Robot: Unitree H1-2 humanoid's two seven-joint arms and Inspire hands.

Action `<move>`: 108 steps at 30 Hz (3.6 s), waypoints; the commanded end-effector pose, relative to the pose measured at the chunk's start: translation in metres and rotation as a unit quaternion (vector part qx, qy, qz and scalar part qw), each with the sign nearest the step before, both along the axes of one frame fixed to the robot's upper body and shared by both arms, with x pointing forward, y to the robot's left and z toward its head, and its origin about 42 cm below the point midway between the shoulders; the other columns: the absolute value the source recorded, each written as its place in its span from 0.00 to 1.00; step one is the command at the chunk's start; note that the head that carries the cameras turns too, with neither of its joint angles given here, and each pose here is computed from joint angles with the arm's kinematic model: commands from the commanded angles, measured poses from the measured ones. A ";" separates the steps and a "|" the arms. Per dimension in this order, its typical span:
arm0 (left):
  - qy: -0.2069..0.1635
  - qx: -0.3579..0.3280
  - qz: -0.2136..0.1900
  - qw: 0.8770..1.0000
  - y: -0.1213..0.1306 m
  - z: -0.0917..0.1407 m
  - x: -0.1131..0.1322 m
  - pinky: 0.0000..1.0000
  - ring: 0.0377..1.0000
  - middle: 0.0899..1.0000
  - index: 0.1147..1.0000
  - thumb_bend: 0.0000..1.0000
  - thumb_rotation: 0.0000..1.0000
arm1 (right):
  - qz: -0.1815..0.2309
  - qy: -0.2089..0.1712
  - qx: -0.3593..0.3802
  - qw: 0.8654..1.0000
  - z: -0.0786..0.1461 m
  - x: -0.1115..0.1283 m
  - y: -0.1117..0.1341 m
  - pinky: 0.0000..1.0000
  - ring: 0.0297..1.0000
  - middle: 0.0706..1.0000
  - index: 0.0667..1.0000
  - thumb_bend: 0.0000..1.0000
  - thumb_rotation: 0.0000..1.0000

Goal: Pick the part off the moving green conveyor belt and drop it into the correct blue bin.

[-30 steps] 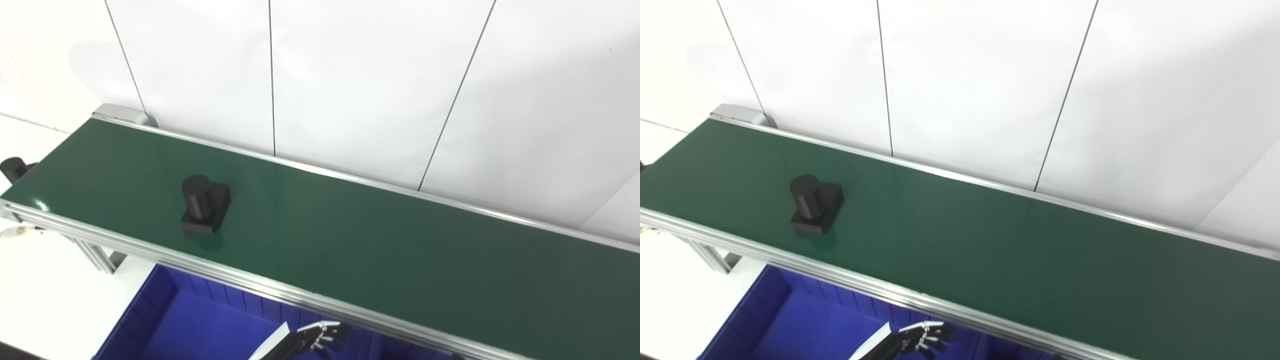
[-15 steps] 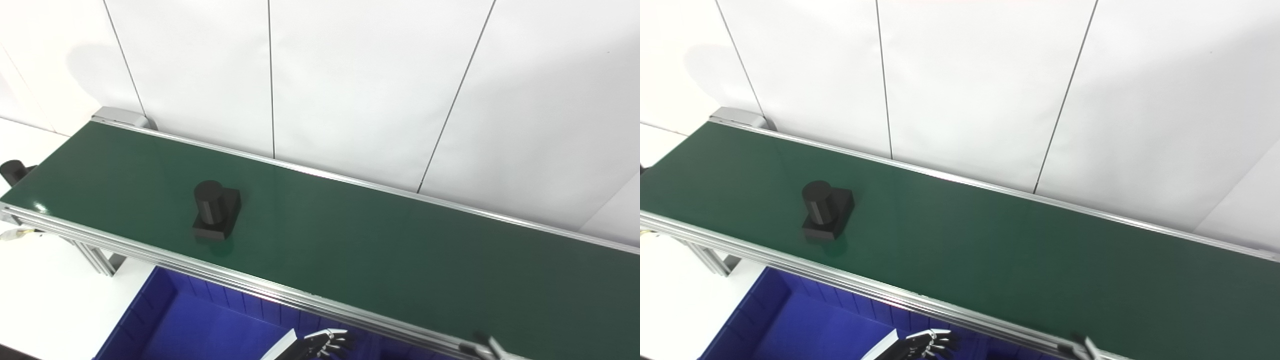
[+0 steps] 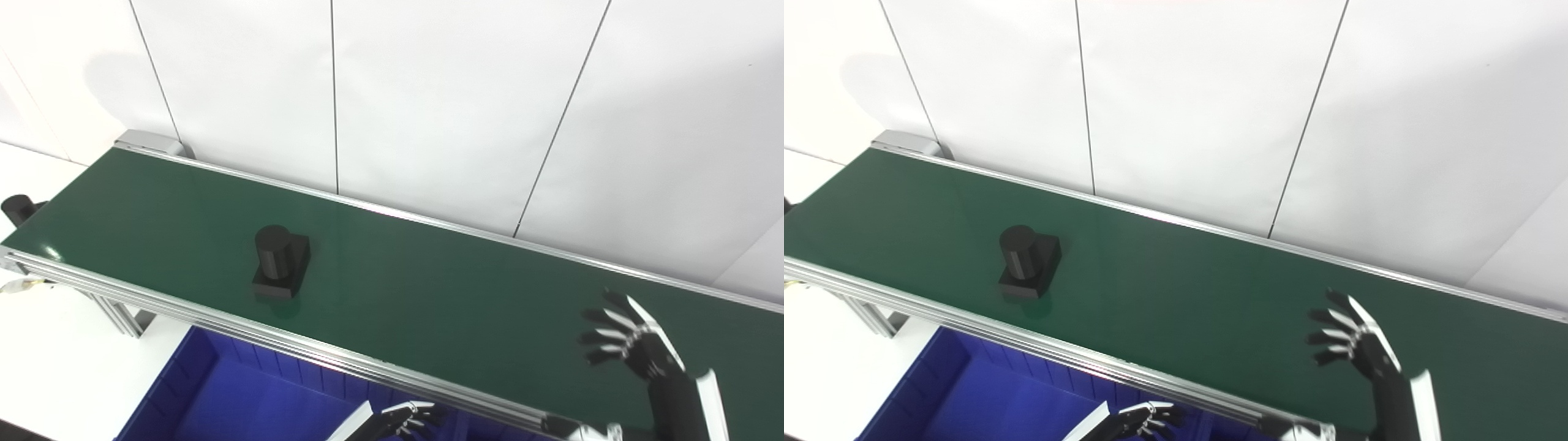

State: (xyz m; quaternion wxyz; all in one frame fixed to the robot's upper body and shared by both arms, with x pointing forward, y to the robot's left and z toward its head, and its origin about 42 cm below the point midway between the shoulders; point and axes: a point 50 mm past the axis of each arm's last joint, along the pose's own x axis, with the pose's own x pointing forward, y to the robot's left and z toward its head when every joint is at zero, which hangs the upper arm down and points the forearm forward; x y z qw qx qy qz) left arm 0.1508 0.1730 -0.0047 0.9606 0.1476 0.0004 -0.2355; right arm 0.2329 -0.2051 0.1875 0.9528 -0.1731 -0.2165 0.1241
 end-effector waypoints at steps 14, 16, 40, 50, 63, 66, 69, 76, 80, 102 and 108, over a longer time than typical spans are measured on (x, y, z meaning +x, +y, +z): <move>-0.030 -0.008 0.002 1.000 -0.002 0.007 0.011 0.60 0.69 0.77 0.80 0.92 0.33 | 0.015 -0.017 -0.053 0.998 0.043 0.049 0.032 0.53 0.64 0.71 0.81 0.94 0.10; -0.031 -0.009 0.004 0.999 -0.002 0.007 0.011 0.60 0.69 0.77 0.79 0.92 0.33 | 0.015 -0.015 -0.063 0.998 0.046 0.054 0.038 0.55 0.66 0.73 0.82 0.92 0.10; -0.045 -0.016 0.006 0.999 0.011 0.021 0.001 0.58 0.67 0.75 0.80 0.93 0.31 | 0.030 0.012 -0.126 0.992 0.038 0.105 0.079 0.60 0.70 0.79 0.87 0.87 0.33; -0.038 -0.026 0.009 0.999 0.026 0.032 -0.021 0.57 0.67 0.75 0.79 0.96 0.34 | 0.048 0.031 -0.138 0.989 0.034 0.112 0.091 0.63 0.71 0.81 0.87 0.88 0.34; -0.054 -0.016 0.009 0.998 0.018 0.034 -0.034 0.54 0.63 0.75 0.78 0.96 0.32 | 0.076 0.053 -0.176 0.980 0.025 0.122 0.124 0.62 0.73 0.85 0.87 0.90 0.38; -0.059 -0.011 0.010 0.998 0.018 0.033 -0.035 0.54 0.64 0.75 0.78 0.97 0.33 | 0.083 0.059 -0.182 0.978 0.020 0.125 0.133 0.61 0.72 0.84 0.87 0.91 0.38; -0.059 -0.010 0.009 0.998 0.019 0.033 -0.038 0.54 0.65 0.76 0.79 0.97 0.34 | 0.087 0.062 -0.193 0.975 0.016 0.127 0.140 0.62 0.73 0.84 0.87 0.92 0.39; -0.060 -0.015 0.018 0.998 0.016 0.032 -0.036 0.55 0.65 0.77 0.80 0.97 0.35 | 0.101 0.071 -0.215 0.969 0.011 0.130 0.159 0.65 0.75 0.83 0.88 0.93 0.43; -0.073 -0.007 0.018 0.997 0.015 0.031 -0.033 0.57 0.66 0.76 0.80 0.96 0.35 | 0.106 0.083 -0.220 0.966 0.005 0.134 0.170 0.65 0.75 0.83 0.88 0.93 0.41; -0.094 -0.002 0.020 0.995 0.012 0.033 -0.035 0.58 0.68 0.79 0.83 0.93 0.36 | 0.120 0.104 -0.284 0.946 -0.018 0.156 0.196 0.61 0.75 0.84 0.87 0.90 0.39; -0.098 0.000 0.015 0.995 0.014 0.035 -0.036 0.60 0.69 0.80 0.83 0.91 0.36 | 0.122 0.104 -0.312 0.936 -0.033 0.155 0.204 0.54 0.67 0.79 0.85 0.90 0.38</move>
